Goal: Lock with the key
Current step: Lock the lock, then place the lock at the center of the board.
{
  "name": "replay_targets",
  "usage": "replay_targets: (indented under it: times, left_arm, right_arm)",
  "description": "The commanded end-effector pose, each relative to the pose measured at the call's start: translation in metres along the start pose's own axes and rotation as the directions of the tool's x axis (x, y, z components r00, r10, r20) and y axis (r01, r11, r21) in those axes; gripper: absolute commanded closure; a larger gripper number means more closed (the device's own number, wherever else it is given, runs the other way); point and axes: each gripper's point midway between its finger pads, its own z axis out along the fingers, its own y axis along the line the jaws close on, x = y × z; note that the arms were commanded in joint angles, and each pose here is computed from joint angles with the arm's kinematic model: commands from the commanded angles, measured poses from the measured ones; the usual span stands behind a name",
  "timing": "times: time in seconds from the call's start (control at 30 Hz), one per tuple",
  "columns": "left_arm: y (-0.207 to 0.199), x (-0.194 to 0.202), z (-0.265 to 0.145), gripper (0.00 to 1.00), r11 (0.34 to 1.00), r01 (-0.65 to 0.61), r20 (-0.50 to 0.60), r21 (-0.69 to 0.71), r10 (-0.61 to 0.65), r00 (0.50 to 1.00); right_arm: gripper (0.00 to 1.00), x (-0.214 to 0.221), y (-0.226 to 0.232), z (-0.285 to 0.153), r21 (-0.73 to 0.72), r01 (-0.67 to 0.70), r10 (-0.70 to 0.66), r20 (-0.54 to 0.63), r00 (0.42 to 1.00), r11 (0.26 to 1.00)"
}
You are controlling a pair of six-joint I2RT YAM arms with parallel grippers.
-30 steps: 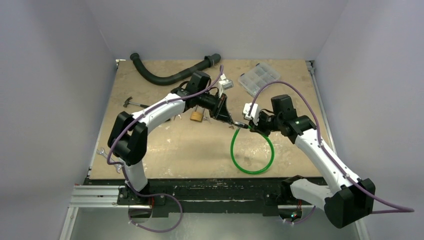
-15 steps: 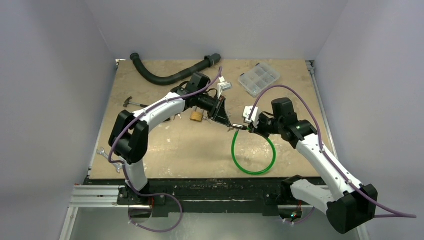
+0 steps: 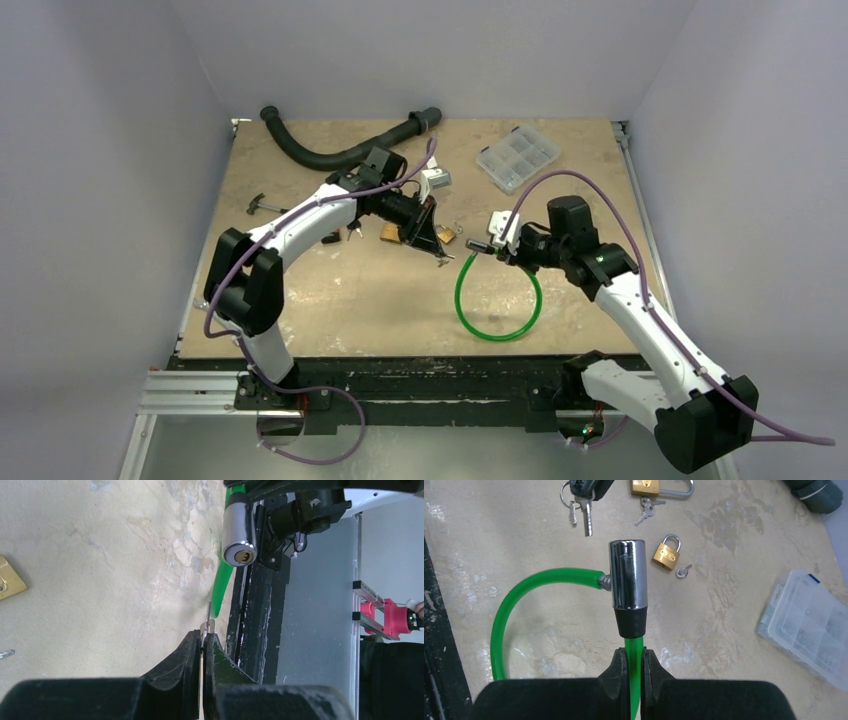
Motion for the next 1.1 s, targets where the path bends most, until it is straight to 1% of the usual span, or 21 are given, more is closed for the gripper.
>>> replay_targets:
  times: [0.0, 0.13, 0.3, 0.43, 0.47, 0.6, 0.73, 0.87, 0.97, 1.07]
  left_arm:
    - [-0.004, 0.005, -0.009, 1.00, 0.999, -0.032, -0.010, -0.013, 0.032, 0.999]
    - [-0.003, 0.005, -0.013, 1.00, 0.999, -0.042, -0.003, -0.022, 0.041, 0.999]
    - [0.006, -0.001, -0.017, 1.00, 0.993, -0.084, 0.027, -0.085, 0.087, 0.996]
    - [0.019, -0.023, -0.020, 1.00, 0.980, -0.087, 0.110, -0.180, 0.108, 0.988]
    - [0.023, -0.030, -0.020, 1.00, 0.976, -0.067, 0.140, -0.207, 0.097, 0.985]
    - [0.040, -0.058, -0.018, 1.00, 0.957, -0.065, 0.230, -0.283, 0.134, 0.964]
    - [0.057, -0.080, -0.008, 1.00, 0.940, -0.063, 0.275, -0.336, 0.162, 0.948]
    - [0.070, -0.095, 0.012, 1.00, 0.936, -0.047, 0.285, -0.348, 0.153, 0.946]
    - [0.078, -0.100, 0.036, 1.00, 0.926, -0.038, 0.275, -0.375, 0.151, 0.950]
    - [0.084, -0.106, 0.055, 1.00, 0.922, -0.039, 0.293, -0.386, 0.163, 0.942]
  right_arm:
    - [1.00, -0.022, -0.019, -0.008, 0.082, 0.057, -0.063, 0.069, 0.996, 0.995]
    - [1.00, -0.016, -0.022, -0.006, 0.095, 0.023, -0.028, 0.049, 0.998, 0.995]
    - [1.00, -0.007, -0.028, -0.003, 0.105, -0.036, 0.033, 0.030, 0.999, 0.994]
    - [1.00, 0.012, -0.043, -0.007, 0.124, -0.108, 0.108, 0.006, 0.994, 0.986]
    - [1.00, 0.019, -0.049, -0.010, 0.127, -0.133, 0.134, -0.005, 0.991, 0.983]
    - [1.00, 0.056, -0.073, -0.015, 0.139, -0.227, 0.240, -0.085, 0.967, 0.964]
    - [1.00, 0.073, -0.100, -0.017, 0.172, -0.304, 0.326, -0.115, 0.938, 0.937]
    - [1.00, 0.101, -0.130, -0.024, 0.239, -0.416, 0.453, -0.131, 0.882, 0.878]
    - [1.00, 0.113, -0.136, -0.021, 0.224, -0.465, 0.500, -0.140, 0.855, 0.857]
    - [1.00, 0.119, -0.134, -0.016, 0.218, -0.484, 0.518, -0.147, 0.843, 0.848]
